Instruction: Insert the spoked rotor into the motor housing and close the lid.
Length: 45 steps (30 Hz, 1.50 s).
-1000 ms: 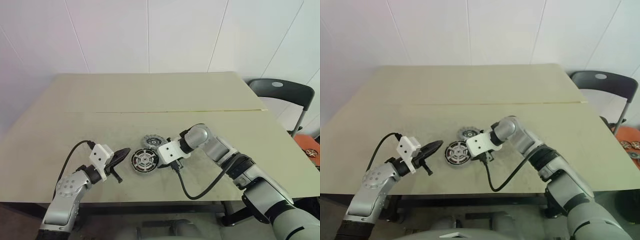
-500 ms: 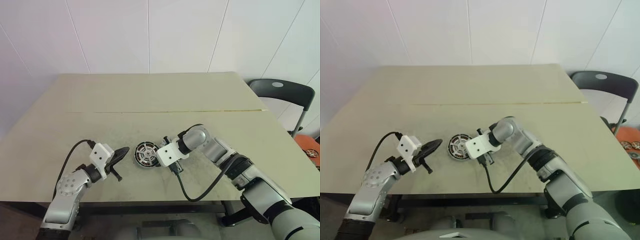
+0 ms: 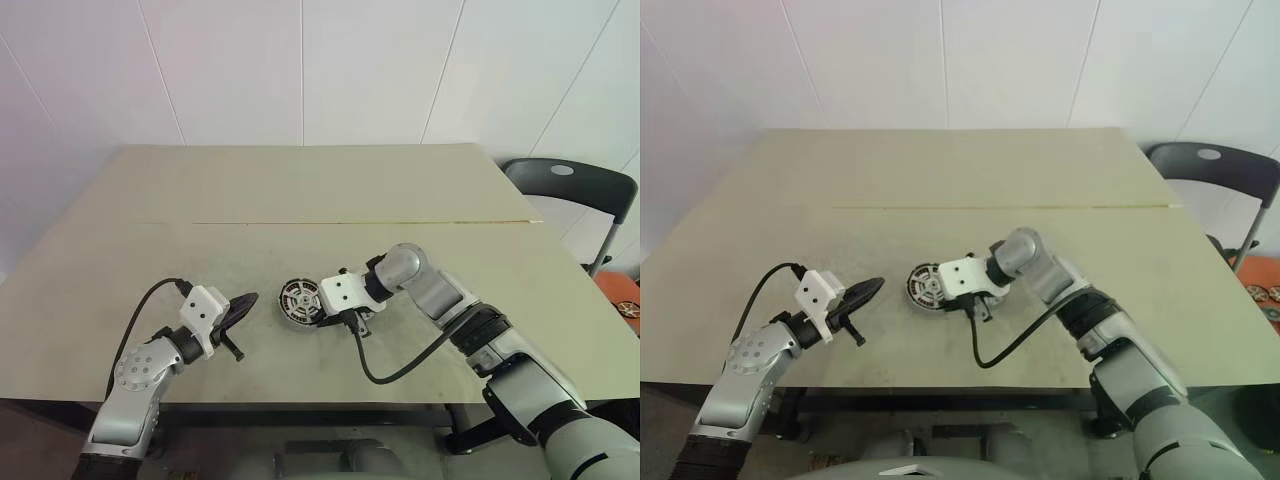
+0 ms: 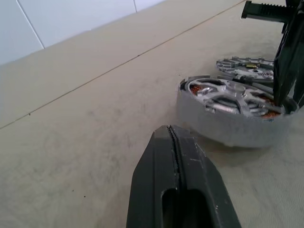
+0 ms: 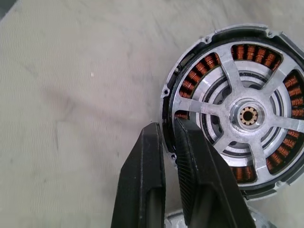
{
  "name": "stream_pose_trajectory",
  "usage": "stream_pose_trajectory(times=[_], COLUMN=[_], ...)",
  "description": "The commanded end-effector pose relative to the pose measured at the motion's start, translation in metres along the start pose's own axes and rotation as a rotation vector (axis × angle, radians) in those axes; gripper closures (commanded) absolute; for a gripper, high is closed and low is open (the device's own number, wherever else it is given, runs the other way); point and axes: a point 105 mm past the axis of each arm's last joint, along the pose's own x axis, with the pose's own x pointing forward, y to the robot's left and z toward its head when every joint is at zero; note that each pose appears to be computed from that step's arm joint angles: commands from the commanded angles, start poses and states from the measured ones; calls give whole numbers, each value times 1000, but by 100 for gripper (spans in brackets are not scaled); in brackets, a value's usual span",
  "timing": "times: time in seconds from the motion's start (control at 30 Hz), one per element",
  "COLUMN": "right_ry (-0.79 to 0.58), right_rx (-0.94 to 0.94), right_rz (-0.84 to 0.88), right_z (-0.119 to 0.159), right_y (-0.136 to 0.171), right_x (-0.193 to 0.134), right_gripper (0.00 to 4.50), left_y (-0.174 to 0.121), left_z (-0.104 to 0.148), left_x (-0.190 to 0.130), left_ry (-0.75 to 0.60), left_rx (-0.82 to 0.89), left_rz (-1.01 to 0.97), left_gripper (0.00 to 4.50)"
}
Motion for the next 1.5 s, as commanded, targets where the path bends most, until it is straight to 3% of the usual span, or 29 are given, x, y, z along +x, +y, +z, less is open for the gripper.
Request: stream_pose_trajectory(times=[0.03,0.3,0.5,0.87,1.17,1.33,1.5], right_ry=[17,72,38,-11,-95,-357,-552], right_rx=[28,71,90,114,200,374,652], right_rz=[-70,-2,152,64,31,-3,-134], right_z=[-6,-22,-18,-12,-8,18,15], right_y=[-14,-1,31,16,8,3,-6], right_x=[-27,-42,-28,-8,-26,-51,-70], right_gripper=[442,442,442,442,160,160,160], left_y=[4,5,1,2,0,1,-2], left_z=[10,8,7,21,18,18,18], left_x=[1,1,1,4,7,6,10], left_ry=[-32,-22,-21,-79,-66,-66,-71], left_rx=[41,46,20,-43,-35,-33,-36], left_rz=[4,1,-26,-36,-49,-49,-61], left_gripper=[450,450,450,450,450,450,450])
